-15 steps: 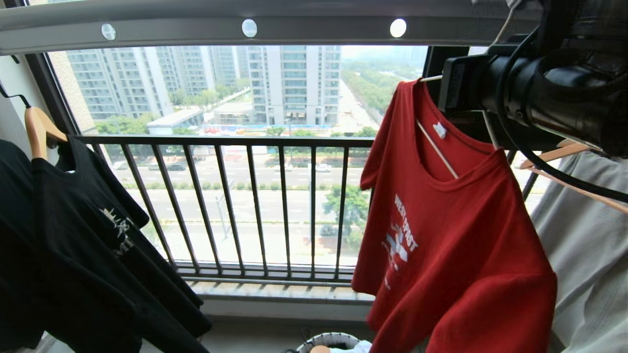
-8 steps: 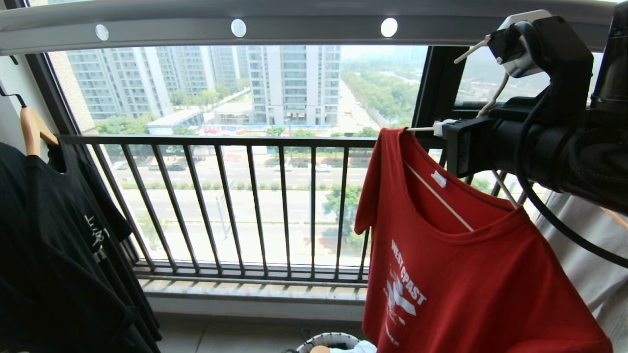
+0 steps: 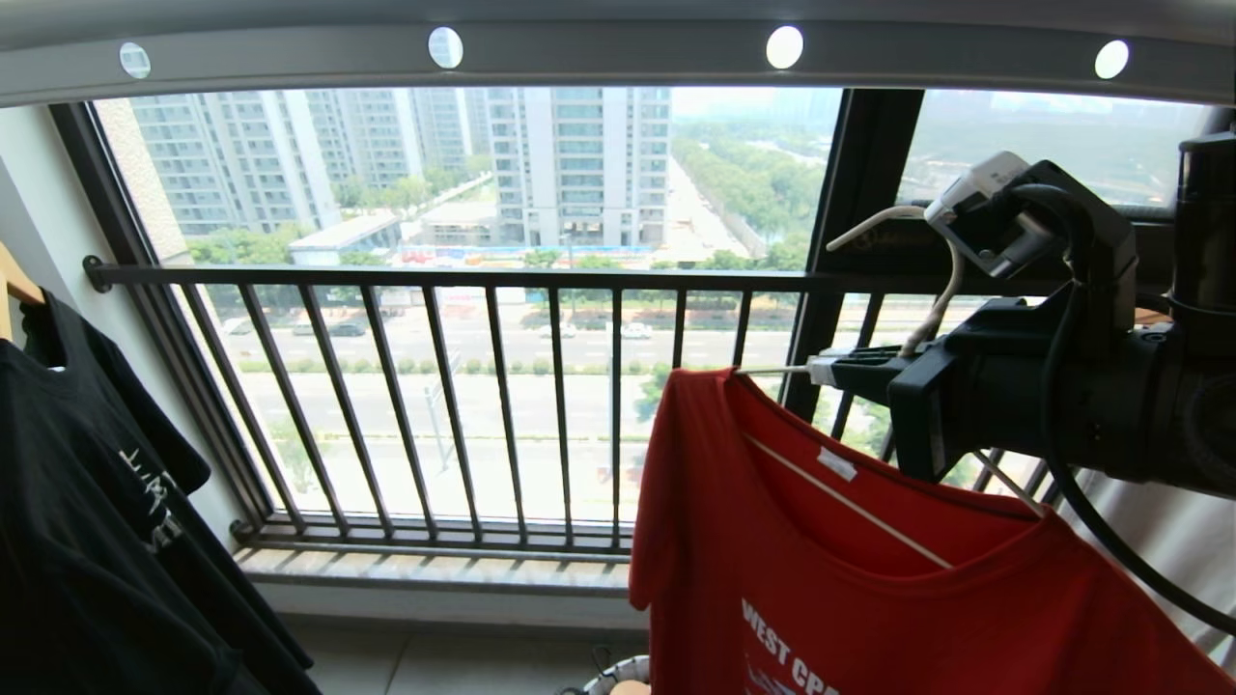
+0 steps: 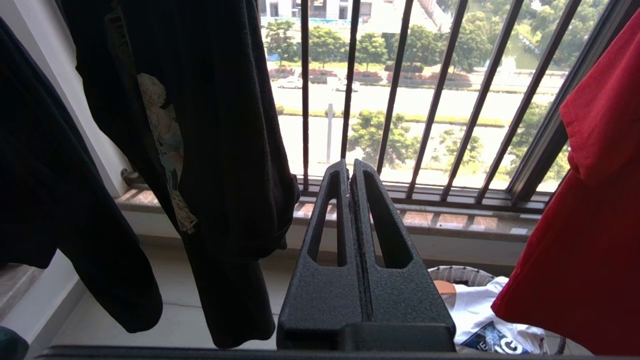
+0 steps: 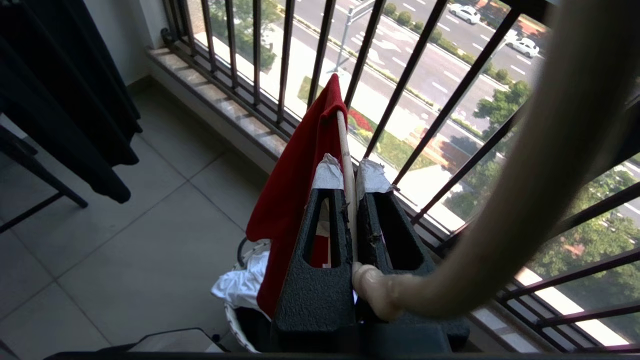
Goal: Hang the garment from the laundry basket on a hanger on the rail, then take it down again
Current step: Take the clothes off the clothes rack
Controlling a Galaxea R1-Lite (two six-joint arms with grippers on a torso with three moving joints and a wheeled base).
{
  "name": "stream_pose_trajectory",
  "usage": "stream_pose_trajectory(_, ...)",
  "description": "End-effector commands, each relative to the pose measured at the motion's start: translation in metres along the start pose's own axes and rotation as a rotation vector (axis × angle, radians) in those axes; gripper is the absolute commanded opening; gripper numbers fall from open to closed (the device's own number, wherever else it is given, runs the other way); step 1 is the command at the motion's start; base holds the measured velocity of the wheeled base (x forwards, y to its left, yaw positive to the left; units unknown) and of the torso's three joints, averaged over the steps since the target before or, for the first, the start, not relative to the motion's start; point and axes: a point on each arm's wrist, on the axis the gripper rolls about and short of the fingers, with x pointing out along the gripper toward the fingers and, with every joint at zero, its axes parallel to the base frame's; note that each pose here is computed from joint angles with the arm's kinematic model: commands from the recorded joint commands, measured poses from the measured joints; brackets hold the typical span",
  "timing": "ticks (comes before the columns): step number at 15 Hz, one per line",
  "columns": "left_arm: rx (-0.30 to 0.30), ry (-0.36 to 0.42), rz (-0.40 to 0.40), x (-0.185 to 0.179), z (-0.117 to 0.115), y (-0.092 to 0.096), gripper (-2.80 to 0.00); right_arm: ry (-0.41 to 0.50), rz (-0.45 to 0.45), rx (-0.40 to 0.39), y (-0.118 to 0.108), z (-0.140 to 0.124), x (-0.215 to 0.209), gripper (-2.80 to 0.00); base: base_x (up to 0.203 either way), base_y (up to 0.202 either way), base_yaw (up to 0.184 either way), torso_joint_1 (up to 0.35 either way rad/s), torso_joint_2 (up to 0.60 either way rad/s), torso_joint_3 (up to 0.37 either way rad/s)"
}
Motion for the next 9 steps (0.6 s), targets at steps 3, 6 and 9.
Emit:
stream_pose_trajectory(3, 0.0, 0.001, 0.001, 0.0, 0.0, 0.0, -2.8, -0.019, 0.082, 0.017, -0.013, -0.011, 0.008, -2.8, 0.0, 0.0, 0.0, 0.0, 0.0, 0.0)
stream_pose_trajectory(6, 0.0, 0.0, 0.001, 0.0, 0.0, 0.0, -2.8, -0.041, 0.089, 0.013, -0.013, -0.01, 0.014, -2.8, 0.0, 0.0, 0.0, 0.0, 0.0, 0.0)
stream_pose_trajectory(9, 0.0, 0.0, 0.001, 0.0, 0.0, 0.0, -2.8, -0.007, 0.099, 0.015, -0.012, -0.016, 0.026, -2.8, 0.0, 0.0, 0.0, 0.0, 0.0, 0.0)
